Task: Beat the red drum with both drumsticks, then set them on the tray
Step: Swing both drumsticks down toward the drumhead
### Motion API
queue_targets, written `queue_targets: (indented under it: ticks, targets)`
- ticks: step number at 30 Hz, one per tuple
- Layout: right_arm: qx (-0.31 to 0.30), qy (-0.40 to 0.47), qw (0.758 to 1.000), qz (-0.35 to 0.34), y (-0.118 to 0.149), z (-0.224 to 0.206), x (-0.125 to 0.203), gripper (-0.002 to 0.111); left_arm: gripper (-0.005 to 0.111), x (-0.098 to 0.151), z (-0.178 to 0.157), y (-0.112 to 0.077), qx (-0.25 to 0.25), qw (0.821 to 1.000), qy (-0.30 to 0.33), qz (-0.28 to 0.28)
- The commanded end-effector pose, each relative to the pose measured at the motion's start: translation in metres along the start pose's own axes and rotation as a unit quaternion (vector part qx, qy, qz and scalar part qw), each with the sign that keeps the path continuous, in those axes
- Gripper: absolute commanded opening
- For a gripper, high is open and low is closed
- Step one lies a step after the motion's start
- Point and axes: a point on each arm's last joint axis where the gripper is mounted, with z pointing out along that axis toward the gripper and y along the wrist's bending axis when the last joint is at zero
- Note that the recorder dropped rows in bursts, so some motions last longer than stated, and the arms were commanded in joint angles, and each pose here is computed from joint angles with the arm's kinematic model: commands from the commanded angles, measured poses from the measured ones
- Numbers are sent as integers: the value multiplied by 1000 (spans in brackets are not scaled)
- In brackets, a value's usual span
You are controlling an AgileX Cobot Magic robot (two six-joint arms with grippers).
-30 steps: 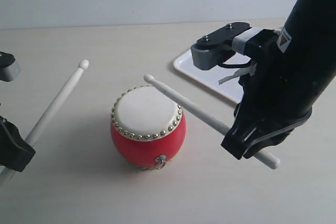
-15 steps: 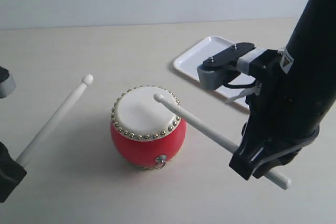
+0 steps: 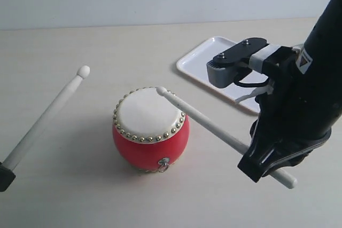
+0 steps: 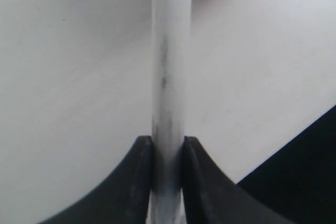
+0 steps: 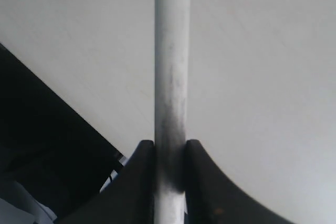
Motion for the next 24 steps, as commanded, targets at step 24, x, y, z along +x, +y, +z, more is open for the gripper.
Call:
queue_targets:
  ticks: [24]
  targets:
    - [21,-62,998,-19,3,-39,-21,0,0,-21,8,1,2,999,31,43]
